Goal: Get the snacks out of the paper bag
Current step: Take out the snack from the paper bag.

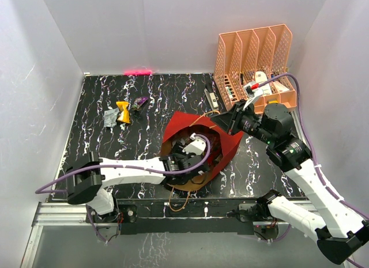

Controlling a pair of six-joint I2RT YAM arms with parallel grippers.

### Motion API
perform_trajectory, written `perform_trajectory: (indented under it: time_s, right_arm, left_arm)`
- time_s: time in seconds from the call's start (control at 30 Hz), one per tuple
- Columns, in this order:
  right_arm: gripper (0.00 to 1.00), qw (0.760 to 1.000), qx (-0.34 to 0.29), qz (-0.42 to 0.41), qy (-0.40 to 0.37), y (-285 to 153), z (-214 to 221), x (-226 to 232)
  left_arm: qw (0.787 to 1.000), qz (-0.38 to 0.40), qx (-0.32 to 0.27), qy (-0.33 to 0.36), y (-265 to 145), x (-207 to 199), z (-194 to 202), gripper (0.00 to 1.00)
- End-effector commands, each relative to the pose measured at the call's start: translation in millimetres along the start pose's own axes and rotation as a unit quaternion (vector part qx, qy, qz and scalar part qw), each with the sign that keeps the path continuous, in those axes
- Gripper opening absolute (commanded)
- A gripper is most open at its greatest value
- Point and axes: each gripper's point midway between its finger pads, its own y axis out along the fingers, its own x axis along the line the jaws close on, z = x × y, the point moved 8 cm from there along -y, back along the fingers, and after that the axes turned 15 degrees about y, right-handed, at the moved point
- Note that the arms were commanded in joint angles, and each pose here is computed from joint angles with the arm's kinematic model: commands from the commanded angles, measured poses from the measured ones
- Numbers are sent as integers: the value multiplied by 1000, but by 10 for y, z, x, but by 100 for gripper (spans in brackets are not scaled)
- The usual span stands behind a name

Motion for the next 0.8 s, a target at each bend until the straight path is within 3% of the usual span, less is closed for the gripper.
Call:
perform_trajectory:
  time_s: [0.0, 0.2, 0.4, 0.6, 0.77]
  right_arm:
    - [7, 1000, -22, -8, -11, -61, -63, 62]
    - [7, 1000, -23, -9, -10, -72, -64, 69]
    - [7, 1000, -25, -9, -10, -88, -73, 80]
    - [7, 1000, -27, -6, -10, -101, -80, 84]
    - [7, 1000, -29, -3, -12, -114, -87, 85]
  left_arm:
    - [990, -134, -16, 36, 36, 223, -145, 65]
    - [982, -183, 5, 45, 308, 266, -179, 66]
    - [979, -199, 14, 48, 609, 284, -176, 55]
    - [984, -169, 31, 53, 841, 272, -148, 34]
    - [988, -146, 48, 35, 809, 230, -100, 9]
